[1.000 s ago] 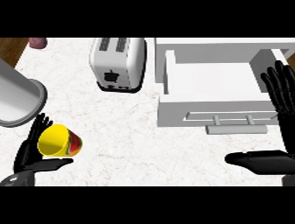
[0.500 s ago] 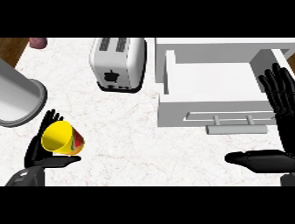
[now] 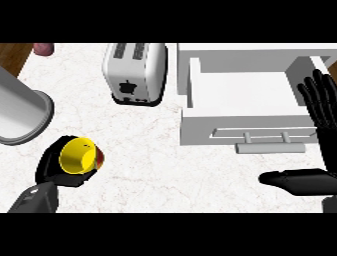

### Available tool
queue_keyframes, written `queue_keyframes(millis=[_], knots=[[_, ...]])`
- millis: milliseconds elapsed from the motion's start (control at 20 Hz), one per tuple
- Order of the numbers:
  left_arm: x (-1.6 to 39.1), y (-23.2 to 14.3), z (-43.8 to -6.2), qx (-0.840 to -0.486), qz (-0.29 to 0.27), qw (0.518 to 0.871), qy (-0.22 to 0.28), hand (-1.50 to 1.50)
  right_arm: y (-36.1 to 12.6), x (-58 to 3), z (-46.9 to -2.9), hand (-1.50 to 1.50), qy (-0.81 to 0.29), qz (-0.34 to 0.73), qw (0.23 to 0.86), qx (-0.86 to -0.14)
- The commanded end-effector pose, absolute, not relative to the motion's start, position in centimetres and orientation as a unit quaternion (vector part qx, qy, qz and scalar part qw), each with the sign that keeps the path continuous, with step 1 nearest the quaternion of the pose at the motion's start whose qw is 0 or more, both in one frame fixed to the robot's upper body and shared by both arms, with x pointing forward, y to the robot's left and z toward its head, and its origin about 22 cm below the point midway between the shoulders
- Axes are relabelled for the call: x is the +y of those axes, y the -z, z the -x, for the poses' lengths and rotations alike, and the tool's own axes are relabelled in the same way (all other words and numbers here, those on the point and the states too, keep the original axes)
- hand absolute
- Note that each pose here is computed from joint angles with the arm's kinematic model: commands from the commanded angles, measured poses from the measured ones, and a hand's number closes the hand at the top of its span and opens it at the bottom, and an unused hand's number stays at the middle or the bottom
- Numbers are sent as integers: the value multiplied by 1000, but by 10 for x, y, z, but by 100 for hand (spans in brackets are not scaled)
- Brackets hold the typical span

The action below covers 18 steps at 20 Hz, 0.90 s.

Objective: Pick up the cup, place it into the drawer and close the drawer

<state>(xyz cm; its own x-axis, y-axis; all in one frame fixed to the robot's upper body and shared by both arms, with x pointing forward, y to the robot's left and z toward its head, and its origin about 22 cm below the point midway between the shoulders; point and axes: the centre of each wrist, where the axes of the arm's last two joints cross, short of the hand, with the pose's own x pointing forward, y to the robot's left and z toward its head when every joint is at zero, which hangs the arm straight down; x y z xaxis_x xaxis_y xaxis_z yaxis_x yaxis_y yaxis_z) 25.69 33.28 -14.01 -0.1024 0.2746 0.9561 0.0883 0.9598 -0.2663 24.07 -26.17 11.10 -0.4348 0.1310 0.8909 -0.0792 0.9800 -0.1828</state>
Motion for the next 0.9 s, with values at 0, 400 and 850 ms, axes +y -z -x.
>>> queue_keyframes(millis=[0,400,850], knots=[[313,146,-257,-775,216,584,-104,150,-108,-253,-235,-150,-110,12,533,-839],[320,130,-274,-822,137,534,-138,150,-113,-272,-240,-150,-107,29,527,-843],[304,92,-319,-861,124,477,-128,150,-101,-266,-230,-150,-103,23,531,-841]])
